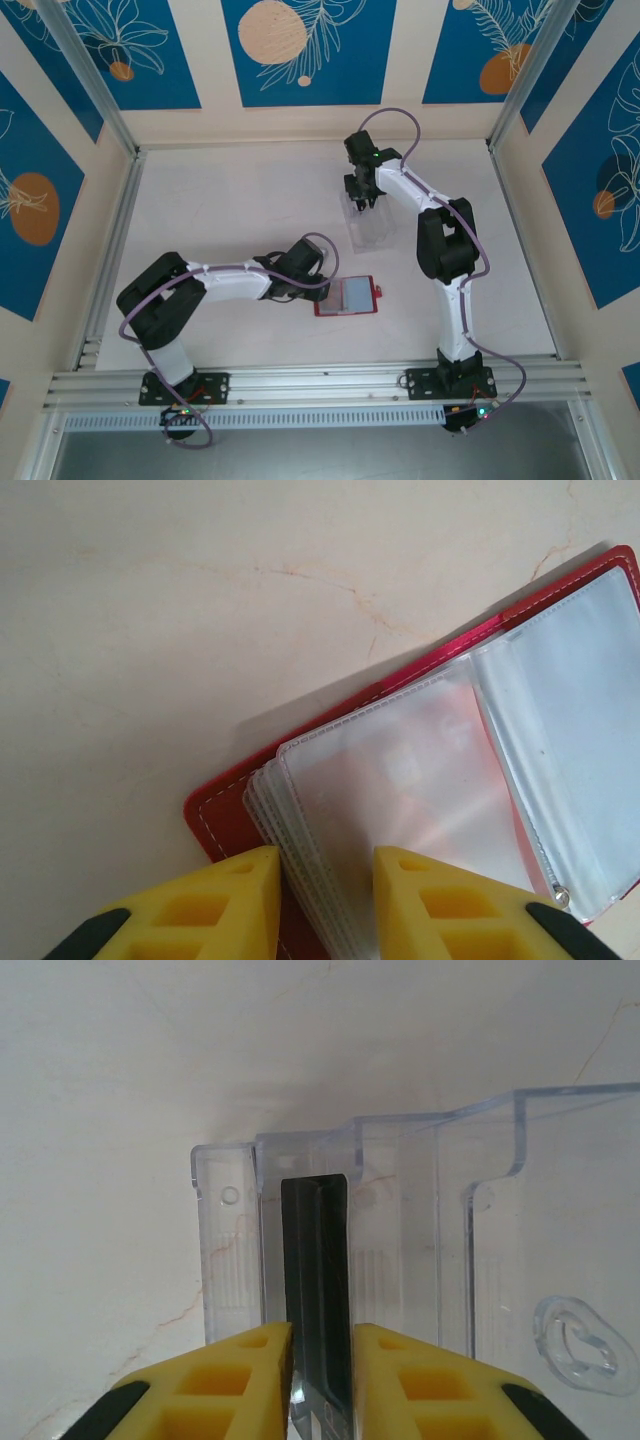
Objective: Put the credit cards into the card holder
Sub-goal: Pick up the credit card from the storage box.
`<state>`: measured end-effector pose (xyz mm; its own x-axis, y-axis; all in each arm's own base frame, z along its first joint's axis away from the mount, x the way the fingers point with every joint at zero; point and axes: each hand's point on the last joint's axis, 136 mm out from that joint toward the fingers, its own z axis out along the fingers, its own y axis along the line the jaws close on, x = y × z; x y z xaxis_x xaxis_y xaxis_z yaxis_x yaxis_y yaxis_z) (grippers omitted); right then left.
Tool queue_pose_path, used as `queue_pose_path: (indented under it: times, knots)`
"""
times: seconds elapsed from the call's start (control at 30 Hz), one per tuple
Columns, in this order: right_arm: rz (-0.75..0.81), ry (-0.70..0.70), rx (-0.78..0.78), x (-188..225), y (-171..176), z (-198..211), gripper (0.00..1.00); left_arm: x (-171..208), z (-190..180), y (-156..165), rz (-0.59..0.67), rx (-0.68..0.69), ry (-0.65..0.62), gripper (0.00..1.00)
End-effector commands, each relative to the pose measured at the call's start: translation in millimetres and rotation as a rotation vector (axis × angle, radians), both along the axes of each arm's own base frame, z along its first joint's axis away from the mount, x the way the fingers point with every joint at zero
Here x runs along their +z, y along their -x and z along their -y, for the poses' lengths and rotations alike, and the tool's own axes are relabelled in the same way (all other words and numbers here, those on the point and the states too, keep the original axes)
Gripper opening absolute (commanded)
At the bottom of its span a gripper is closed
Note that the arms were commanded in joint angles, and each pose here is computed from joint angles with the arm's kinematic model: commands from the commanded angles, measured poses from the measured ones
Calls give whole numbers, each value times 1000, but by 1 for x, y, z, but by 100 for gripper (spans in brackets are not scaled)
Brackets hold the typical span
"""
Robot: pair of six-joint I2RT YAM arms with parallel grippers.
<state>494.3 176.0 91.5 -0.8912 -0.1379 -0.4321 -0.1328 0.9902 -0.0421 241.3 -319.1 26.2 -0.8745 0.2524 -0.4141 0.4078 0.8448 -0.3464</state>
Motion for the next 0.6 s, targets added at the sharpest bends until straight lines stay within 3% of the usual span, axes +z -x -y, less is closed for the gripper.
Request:
queue_pose_path:
  times: [0.0, 0.57]
  knots:
    - [-11, -12, 15, 2, -2, -2, 22, -21, -14, 20, -61, -12, -71, 28]
    - [-25, -12, 51, 2, -2, -8, 15, -20, -13, 19, -60, -14, -72, 28]
